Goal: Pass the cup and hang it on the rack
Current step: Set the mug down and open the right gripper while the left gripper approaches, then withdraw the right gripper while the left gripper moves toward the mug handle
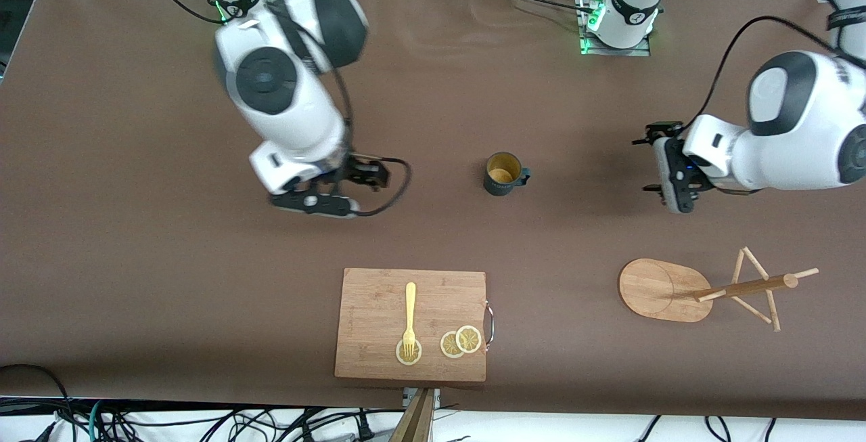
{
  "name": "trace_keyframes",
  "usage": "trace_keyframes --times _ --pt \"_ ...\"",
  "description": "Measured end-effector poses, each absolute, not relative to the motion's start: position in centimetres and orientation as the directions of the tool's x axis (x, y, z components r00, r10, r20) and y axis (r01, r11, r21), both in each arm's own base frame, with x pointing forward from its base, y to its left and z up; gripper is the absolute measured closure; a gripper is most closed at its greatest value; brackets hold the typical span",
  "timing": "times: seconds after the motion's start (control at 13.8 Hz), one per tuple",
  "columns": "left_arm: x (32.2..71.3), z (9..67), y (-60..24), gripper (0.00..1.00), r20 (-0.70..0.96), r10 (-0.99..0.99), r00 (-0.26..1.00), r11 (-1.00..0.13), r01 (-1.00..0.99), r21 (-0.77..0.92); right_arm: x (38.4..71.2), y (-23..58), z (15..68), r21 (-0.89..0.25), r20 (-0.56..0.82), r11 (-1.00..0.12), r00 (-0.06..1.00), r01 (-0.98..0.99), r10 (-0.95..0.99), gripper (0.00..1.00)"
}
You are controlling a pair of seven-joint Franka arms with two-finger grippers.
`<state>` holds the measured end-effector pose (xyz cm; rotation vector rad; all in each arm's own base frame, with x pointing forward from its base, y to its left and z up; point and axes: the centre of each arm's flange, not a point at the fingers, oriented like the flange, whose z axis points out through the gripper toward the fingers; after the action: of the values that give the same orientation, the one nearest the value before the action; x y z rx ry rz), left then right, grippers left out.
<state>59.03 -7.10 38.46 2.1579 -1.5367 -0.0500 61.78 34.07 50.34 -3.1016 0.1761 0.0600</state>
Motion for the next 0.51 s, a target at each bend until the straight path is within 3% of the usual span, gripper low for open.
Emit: trace_keyframes --times 0.51 --pt "55.6 29.4 -8.6 0.00 0.558 -0.787 0.264 -0.124 -0.953 0.276 59.0 11.0 59.2 -0.028 -0.095 -0.994 0.989 0.109 0.111 0.00"
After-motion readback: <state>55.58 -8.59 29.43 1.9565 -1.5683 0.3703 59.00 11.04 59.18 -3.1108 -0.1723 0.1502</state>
